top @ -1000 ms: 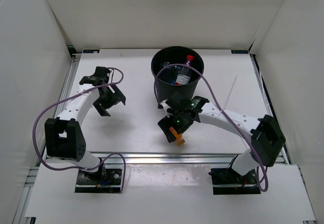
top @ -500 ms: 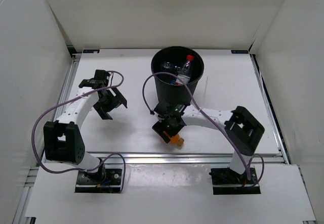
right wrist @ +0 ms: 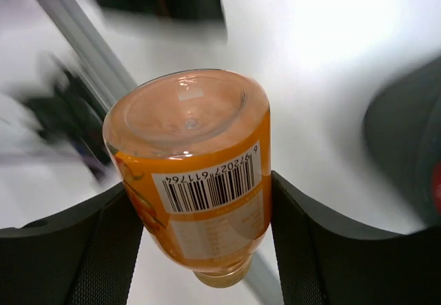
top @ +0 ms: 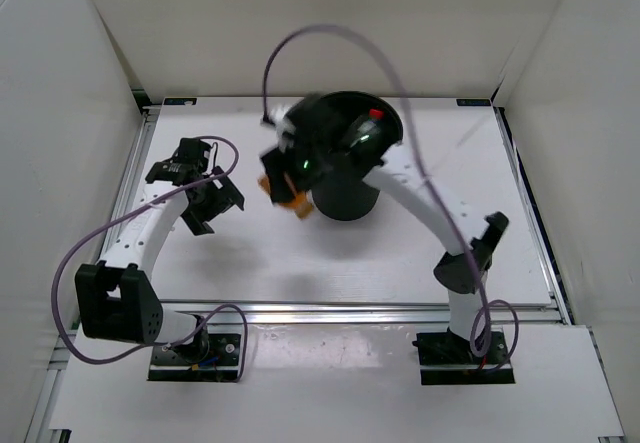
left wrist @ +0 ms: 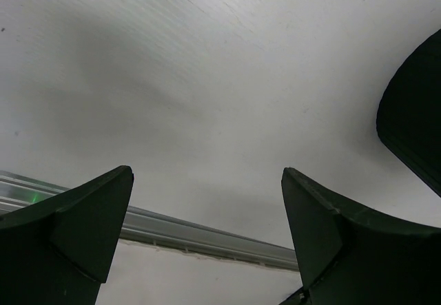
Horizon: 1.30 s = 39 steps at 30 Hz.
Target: Put the plastic bottles in the bin
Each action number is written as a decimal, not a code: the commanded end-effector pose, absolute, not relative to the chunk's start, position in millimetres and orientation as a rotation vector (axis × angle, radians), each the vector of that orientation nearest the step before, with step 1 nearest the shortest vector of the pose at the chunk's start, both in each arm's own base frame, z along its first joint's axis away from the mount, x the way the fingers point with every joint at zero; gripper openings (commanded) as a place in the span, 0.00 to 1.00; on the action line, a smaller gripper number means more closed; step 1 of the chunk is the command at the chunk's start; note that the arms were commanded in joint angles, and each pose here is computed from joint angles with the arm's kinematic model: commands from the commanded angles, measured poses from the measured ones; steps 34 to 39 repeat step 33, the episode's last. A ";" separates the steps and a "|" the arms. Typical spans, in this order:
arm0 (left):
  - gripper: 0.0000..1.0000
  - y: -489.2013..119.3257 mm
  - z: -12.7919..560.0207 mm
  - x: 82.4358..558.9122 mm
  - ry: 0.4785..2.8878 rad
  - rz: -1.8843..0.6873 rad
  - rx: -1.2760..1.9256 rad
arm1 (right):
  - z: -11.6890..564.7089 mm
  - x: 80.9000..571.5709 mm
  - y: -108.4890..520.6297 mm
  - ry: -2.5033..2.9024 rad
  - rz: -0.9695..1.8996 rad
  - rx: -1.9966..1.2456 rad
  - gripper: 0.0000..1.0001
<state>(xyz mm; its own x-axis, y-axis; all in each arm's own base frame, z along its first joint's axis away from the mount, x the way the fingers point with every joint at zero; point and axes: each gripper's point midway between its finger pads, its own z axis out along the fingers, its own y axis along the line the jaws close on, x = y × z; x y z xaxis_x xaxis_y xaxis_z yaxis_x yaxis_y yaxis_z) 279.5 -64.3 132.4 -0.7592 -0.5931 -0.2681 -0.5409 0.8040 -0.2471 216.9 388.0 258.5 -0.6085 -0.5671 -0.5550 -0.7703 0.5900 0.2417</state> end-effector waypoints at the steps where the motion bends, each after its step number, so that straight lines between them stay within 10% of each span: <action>1: 1.00 -55.6 156.1 283.0 2.567 -0.199 -0.833 | 371.9 247.1 341.8 2.266 0.795 -0.747 0.39; 9: 1.00 -50.6 157.6 274.6 2.571 -0.168 -0.814 | 405.9 353.6 298.8 2.165 1.114 -0.385 0.53; 12: 1.00 -48.8 154.5 272.9 2.575 -0.152 -0.818 | 380.9 365.6 298.0 2.227 1.094 -0.371 1.00; 39: 1.00 10.0 227.7 253.1 2.148 0.205 -0.873 | 391.6 331.7 77.3 2.209 0.737 0.267 1.00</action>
